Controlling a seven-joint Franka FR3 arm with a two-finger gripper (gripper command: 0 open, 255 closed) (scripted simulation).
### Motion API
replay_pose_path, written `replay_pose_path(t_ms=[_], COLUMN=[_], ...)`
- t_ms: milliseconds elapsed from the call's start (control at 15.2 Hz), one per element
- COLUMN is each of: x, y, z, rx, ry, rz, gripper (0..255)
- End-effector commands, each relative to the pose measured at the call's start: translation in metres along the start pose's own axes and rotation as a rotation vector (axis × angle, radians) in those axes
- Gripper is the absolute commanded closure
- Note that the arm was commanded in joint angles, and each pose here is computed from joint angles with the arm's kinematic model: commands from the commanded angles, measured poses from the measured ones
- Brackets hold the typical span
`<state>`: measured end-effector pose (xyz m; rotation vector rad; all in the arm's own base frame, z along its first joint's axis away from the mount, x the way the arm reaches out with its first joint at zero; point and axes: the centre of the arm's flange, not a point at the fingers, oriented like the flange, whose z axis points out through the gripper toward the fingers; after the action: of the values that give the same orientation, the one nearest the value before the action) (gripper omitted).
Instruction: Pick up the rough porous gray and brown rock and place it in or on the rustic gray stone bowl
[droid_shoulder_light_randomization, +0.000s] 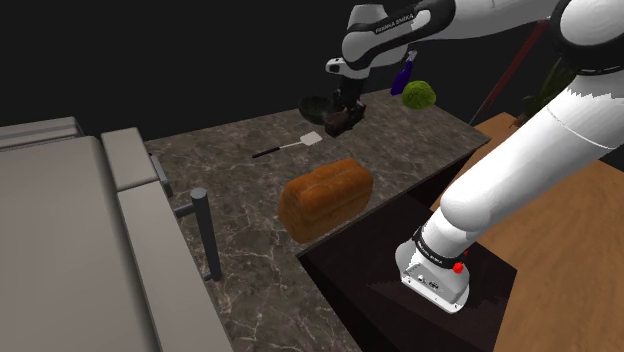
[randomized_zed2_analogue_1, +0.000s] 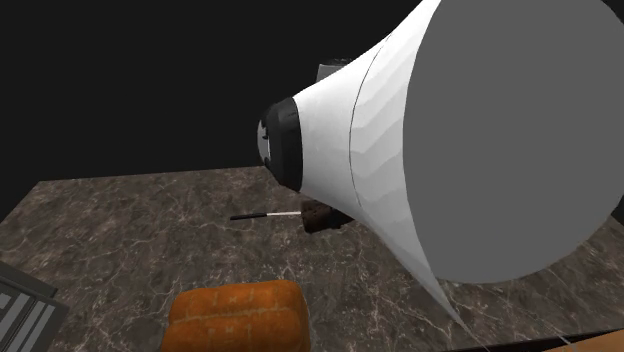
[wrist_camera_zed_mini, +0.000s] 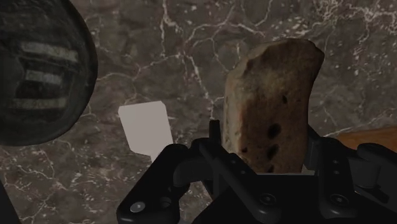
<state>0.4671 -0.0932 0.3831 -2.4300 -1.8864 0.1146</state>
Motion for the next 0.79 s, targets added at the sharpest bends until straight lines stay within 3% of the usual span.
replay_pose_path(t_ms=[0, 198, 726], x=[-0.001, -0.001, -0.027], y=[-0.001, -0.002, 0.100], z=[-0.011, -0.024, -0.033], rx=[0.000, 0.000, 0.000], ry=[0.000, 0.000, 0.000], rz=[0.000, 0.000, 0.000], gripper=[255, 255, 255])
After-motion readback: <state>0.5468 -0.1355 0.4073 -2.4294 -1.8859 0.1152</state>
